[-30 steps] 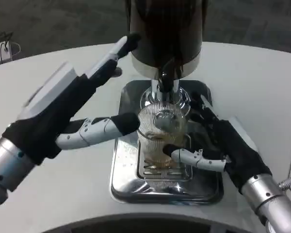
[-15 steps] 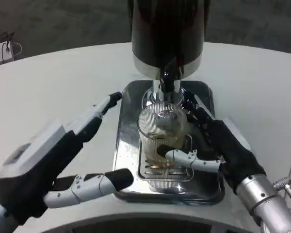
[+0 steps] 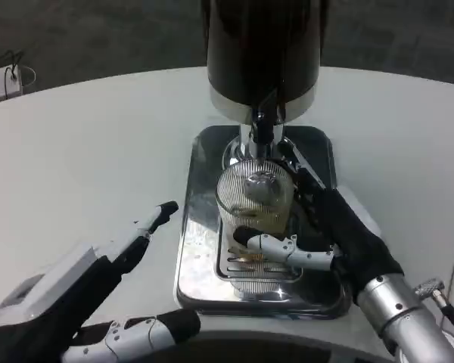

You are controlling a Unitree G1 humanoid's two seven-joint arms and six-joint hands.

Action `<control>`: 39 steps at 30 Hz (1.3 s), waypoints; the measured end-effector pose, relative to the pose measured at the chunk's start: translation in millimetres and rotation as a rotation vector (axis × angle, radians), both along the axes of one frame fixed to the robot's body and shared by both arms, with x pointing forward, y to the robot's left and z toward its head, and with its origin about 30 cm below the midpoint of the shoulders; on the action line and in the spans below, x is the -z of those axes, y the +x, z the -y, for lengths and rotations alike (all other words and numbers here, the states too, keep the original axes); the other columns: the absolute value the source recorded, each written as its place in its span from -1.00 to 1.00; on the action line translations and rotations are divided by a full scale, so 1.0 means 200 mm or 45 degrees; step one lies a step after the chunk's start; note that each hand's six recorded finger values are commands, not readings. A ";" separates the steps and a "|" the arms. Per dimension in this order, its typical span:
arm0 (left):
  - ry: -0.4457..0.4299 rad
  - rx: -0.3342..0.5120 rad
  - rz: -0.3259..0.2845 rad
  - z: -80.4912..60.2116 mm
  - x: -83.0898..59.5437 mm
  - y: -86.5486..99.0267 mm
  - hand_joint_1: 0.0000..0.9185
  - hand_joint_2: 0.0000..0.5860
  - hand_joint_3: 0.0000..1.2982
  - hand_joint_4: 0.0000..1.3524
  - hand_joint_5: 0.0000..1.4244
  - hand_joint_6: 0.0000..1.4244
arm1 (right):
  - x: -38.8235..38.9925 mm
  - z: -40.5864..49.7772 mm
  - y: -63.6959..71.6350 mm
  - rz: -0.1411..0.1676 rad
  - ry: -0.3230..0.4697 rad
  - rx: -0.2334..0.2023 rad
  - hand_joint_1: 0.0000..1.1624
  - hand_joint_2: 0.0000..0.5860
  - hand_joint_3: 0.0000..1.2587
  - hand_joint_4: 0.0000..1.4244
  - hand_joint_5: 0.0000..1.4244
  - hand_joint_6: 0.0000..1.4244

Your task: Grasp the cup under the faucet to collect the drink, then remove the cup.

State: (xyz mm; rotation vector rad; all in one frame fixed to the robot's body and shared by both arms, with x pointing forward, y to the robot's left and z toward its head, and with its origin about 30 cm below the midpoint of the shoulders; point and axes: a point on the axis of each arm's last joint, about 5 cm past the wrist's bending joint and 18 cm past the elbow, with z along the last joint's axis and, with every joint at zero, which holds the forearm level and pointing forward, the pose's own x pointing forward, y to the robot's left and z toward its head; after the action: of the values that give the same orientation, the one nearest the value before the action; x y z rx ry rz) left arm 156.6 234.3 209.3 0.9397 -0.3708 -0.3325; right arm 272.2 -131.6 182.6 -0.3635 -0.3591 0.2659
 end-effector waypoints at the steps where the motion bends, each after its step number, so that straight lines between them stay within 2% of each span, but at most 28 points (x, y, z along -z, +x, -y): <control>1: 0.003 -0.002 -0.004 0.00 0.00 0.00 -1.00 -0.78 -1.00 -1.00 -1.00 -0.89 | 0.004 -0.003 0.00 -0.006 0.003 0.002 0.47 -0.29 -1.00 -0.92 -0.83 -0.84; 6: 0.019 0.003 -0.045 0.01 0.01 0.00 -1.00 -0.78 -1.00 -1.00 -1.00 -0.89 | 0.026 -0.024 0.02 -0.025 0.031 0.017 0.47 -0.31 -1.00 -0.92 -0.83 -0.84; 13: 0.037 0.005 -0.079 0.01 0.00 0.00 -1.00 -0.78 -1.00 -1.00 -1.00 -0.89 | 0.046 -0.048 0.03 -0.010 0.065 0.043 0.49 -0.32 -1.00 -0.92 -0.83 -0.84; 27: 0.074 0.003 -0.119 -0.01 -0.01 0.01 -1.00 -0.78 -1.00 -1.00 -1.00 -0.88 | 0.049 -0.118 0.05 0.005 0.080 0.014 0.50 -0.32 -1.00 -0.91 -0.83 -0.86; 34: 0.087 -0.010 -0.131 -0.01 -0.02 0.02 -1.00 -0.78 -1.00 -1.00 -1.00 -0.88 | 0.052 -0.173 0.06 0.015 0.079 0.039 0.51 -0.32 -0.96 -0.88 -0.80 -0.85; 39: 0.089 -0.020 -0.139 -0.02 -0.02 0.01 -1.00 -0.78 -1.00 -1.00 -1.00 -0.88 | 0.053 -0.207 0.06 0.036 0.054 0.065 0.51 -0.32 -0.93 -0.86 -0.77 -0.84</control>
State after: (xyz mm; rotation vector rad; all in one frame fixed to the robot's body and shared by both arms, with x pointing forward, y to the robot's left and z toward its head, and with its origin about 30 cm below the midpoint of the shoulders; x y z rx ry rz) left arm 159.4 238.7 213.7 0.9881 -0.2529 -0.3831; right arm 284.1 -90.2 172.0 -0.3347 -0.3820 0.2030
